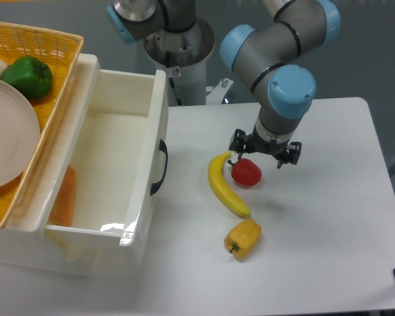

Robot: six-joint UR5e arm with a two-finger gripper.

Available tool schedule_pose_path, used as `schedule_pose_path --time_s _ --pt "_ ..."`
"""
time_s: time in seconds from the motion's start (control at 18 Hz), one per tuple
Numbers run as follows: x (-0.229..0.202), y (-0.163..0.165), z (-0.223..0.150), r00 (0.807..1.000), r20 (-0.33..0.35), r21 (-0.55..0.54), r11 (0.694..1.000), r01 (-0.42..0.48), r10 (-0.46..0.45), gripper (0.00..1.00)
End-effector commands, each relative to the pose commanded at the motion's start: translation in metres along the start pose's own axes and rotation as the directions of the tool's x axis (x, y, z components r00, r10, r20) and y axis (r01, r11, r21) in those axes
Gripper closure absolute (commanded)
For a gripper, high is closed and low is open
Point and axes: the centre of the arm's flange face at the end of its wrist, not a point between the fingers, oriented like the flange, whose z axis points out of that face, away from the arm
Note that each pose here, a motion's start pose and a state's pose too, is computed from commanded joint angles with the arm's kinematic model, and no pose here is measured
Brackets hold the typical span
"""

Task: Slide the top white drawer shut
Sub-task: 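Lower the gripper and swing it toward the open white drawer's front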

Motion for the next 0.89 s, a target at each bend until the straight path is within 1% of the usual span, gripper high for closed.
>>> schedule_pose_path --time_s 0.06,0.17,0.28,0.39,0.44,0.56,0.78,0.89 --pt "0.0 -0.003 0.001 0.999 -0.017 0.013 0.999 0.04 -0.04 0.0" --pt "0.001 -0.007 0.004 0.998 -0.024 0.011 0.998 0.065 -0.065 0.0" --pt "0.009 -0.013 0.005 0.998 -0.037 0.018 0.998 0.054 -0.053 0.0" --pt "0.016 -0.017 0.003 0.996 -0.077 0.049 0.997 0.056 -0.053 0.0" --pt "0.021 -0.019 0.003 0.996 -0.082 0.054 0.997 0.051 -0.046 0.0" --pt "0.031 -0.023 0.003 0.996 -0.081 0.052 0.998 0.034 -0.029 0.0" --pt "0.045 -0.028 0.003 0.995 -0.085 0.052 0.997 0.053 -0.049 0.0" --pt "0.056 -0.033 0.005 0.996 -0.086 0.047 0.998 0.037 -0.033 0.0"
